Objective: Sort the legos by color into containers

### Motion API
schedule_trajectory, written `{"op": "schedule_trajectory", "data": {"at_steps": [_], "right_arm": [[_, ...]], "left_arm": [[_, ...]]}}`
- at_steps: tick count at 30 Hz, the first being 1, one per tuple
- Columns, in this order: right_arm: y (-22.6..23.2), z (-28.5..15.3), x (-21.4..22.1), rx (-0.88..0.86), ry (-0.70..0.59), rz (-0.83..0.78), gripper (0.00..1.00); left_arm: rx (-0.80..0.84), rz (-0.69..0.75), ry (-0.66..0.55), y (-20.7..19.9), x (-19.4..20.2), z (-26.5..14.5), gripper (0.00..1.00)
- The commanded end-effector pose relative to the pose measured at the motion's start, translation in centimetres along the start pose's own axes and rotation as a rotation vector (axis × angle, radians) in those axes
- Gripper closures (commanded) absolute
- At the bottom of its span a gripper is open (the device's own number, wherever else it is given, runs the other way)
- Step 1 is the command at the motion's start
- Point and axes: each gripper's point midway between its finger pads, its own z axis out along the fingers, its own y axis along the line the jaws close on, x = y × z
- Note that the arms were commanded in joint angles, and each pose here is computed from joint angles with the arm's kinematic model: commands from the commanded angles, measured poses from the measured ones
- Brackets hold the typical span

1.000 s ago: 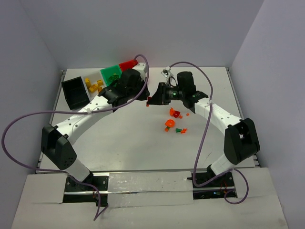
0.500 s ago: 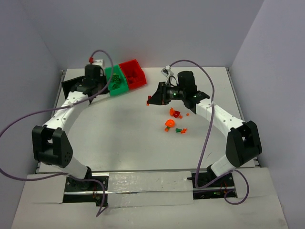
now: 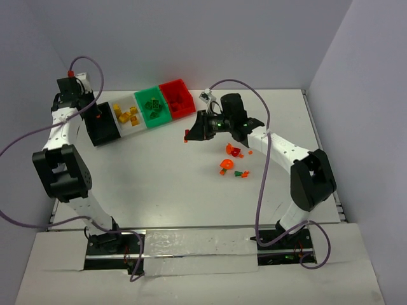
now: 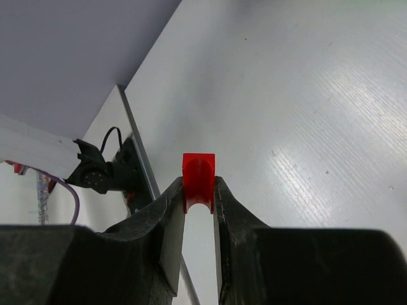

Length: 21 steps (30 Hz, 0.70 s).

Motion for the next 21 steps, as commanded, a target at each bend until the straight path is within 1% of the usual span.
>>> {"op": "schedule_trajectory", "data": {"at_steps": [1, 4, 7, 10, 12, 14, 15, 16, 17, 18, 20, 21], "right_arm": [[2.1, 0.1, -2.4, -0.055, -0.046, -0.067, 1.0], [2.1, 0.3, -2.3, -0.06, -0.037, -0.06, 1.0], [2.2, 0.5, -2.5, -0.066, -0.037, -0.06, 1.0], [2.3, 0.6, -2.7, -0.069, -0.039, -0.06, 1.0], [2.3, 0.6, -2.7, -0.069, -0.039, -0.058, 1.0], [2.3, 0.7, -2.9, -0.071, -0.039, -0.05, 1.0], [2.4, 0.7, -3.0, -0.074, -0.043, -0.051, 1.0], [2.5, 0.8, -3.3, -0.08, -0.054, -0.057, 1.0], [2.6, 0.9, -3.4, -0.088, -0.058, -0.055, 1.0], [2.8, 0.9, -3.4, -0.097, -0.059, -0.049, 1.0], [3.1, 1.1, -3.6, -0.123, -0.069, -0.028, 1.0], [3.4, 1.1, -3.7, -0.14, -0.071, -0.018, 1.0]], "left_arm": [[0.048, 0.003, 0.045, 0.9, 0.4, 2.5, 0.99], [0.038, -0.002, 0.059, 1.5, 0.7, 4.0, 0.92], [0.023, -0.002, 0.058, 2.0, 0.7, 5.2, 0.66], [0.015, 0.027, 0.067, 2.5, 0.6, 6.1, 0.48], [0.019, 0.034, 0.067, 2.4, 0.4, 6.3, 0.44], [0.065, 0.043, 0.051, 1.6, -0.5, 5.7, 0.37], [0.087, 0.05, 0.043, 1.2, -0.8, 5.3, 0.32], [0.109, 0.052, 0.034, 0.8, -1.1, 4.9, 0.3], [0.168, 0.062, 0.026, -0.2, -1.3, 4.1, 0.31], [0.264, 0.072, 0.02, -1.6, -1.4, 2.9, 0.31], [0.66, 0.069, 0.019, -7.7, -0.3, -2.3, 0.33], [0.806, 0.072, 0.017, -10.1, 0.4, -4.6, 0.34]]}}
